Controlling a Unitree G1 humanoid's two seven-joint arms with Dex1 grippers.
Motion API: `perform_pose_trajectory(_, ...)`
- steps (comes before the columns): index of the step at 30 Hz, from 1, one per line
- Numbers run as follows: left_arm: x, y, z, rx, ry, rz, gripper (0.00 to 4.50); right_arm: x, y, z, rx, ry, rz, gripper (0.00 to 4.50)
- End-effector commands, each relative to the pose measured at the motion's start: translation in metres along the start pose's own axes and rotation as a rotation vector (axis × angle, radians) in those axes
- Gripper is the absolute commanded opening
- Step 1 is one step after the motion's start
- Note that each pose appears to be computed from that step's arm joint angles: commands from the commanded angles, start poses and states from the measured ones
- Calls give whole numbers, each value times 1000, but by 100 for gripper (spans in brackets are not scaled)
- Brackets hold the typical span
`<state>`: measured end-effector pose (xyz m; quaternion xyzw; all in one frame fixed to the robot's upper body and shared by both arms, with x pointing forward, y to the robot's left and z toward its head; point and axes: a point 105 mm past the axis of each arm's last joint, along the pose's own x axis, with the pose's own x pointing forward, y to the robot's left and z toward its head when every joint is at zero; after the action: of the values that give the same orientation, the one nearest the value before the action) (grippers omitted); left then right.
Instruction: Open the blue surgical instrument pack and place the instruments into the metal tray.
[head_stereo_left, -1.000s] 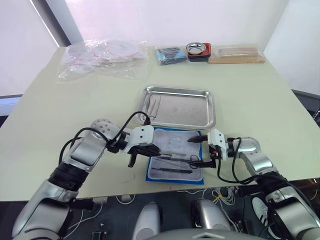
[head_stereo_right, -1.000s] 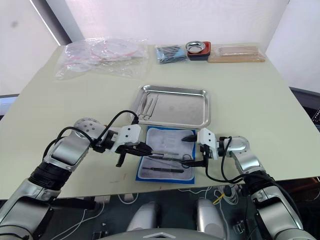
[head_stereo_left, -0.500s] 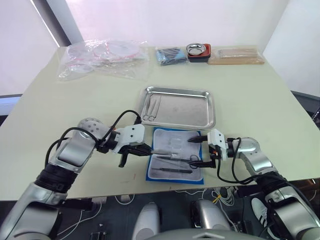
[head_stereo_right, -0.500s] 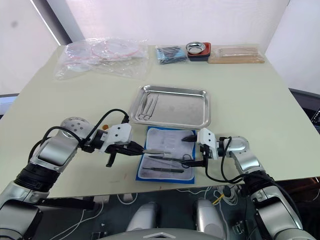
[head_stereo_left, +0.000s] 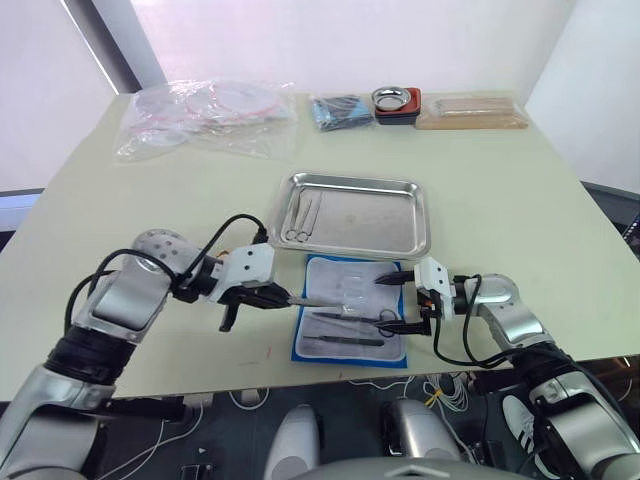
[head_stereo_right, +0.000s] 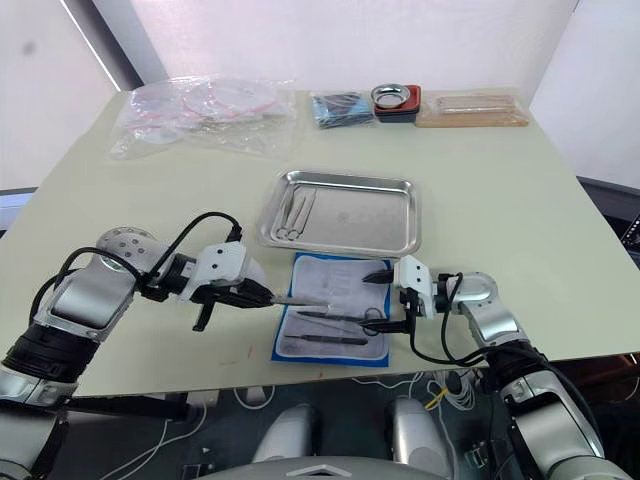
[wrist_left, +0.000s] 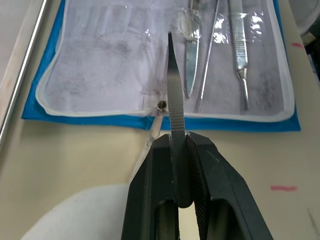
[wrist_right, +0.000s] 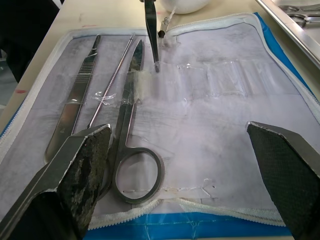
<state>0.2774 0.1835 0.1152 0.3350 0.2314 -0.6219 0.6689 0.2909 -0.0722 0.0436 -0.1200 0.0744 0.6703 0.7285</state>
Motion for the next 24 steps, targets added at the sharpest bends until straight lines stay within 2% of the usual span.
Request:
perform_pose_trajectory(1,-12,1,9,41,-8,21,5,-6,26,-70,211,221,9,450)
perform_pose_trajectory(11,-28,5,16,39,-6,57,5,-5,25,-69,210,222,11,450)
perform_pose_trajectory(16,-33,14,30,-15,-92,134,5,-5,25,-69,210,222,14,450)
perform_pose_trajectory(24,-20,33,52,-134,-224,302,5,-5,25,-70,210,223,15,450)
